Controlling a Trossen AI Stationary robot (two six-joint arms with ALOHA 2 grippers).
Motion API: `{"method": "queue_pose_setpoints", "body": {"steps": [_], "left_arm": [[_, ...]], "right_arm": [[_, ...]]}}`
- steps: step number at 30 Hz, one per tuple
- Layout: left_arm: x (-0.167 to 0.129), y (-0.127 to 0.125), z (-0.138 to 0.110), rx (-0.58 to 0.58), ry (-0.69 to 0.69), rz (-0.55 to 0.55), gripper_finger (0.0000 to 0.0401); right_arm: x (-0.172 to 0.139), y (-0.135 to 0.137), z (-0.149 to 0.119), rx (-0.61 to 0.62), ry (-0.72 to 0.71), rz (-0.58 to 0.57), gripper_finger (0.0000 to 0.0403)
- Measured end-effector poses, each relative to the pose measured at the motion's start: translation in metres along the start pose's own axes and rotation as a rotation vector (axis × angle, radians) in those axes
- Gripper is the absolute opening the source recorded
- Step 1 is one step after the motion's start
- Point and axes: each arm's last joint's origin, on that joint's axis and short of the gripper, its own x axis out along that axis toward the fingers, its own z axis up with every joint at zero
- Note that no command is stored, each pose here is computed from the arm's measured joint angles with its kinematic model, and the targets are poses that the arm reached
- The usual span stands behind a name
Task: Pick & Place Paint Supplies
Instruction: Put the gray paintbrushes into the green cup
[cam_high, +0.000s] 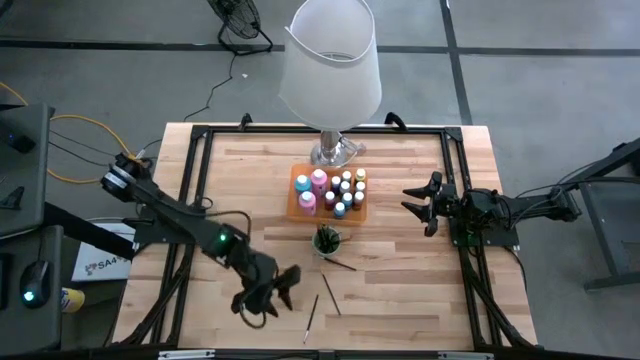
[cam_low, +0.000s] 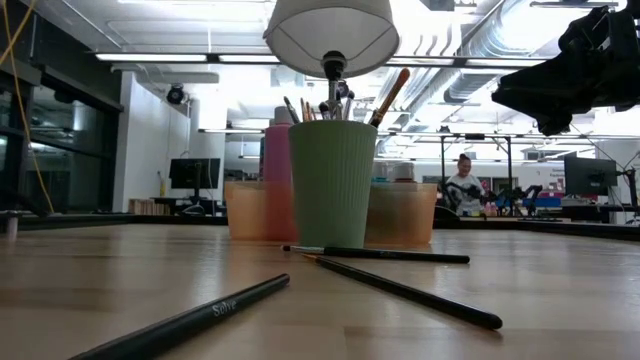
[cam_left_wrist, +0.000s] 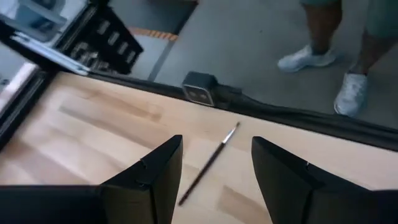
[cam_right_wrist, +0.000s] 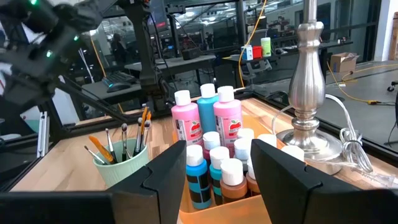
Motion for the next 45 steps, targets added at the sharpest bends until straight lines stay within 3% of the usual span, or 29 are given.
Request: {"method": "queue_pose_setpoints", "body": {"steps": [4, 10, 19, 32, 45], "left_arm": [[0.024, -0.010, -0.005, 0.023, 0.058, -0.077, 0.0187], [0.054, 0.005, 0.002, 0.007, 0.163, -0.120, 0.0187], [0.104, 0.015, -0.002, 0.137, 0.323, -0.211, 0.0187], [0.144, -0.010, -0.007, 0.394, 0.315, -0.262, 0.0187], [0.169, -0.009, -0.006, 0.418, 0.331, -0.229, 0.0187]], "right_arm": [[0.000, 0.000, 0.000, 0.000, 0.000, 0.000, 0.0174], [0.000, 0.000, 0.000, 0.000, 0.000, 0.000, 0.0174], [0.000, 0.000, 0.000, 0.000, 0.000, 0.000, 0.0174], [0.000, 0.000, 0.000, 0.000, 0.000, 0.000, 0.0174], [0.000, 0.000, 0.000, 0.000, 0.000, 0.000, 0.0174]]}}
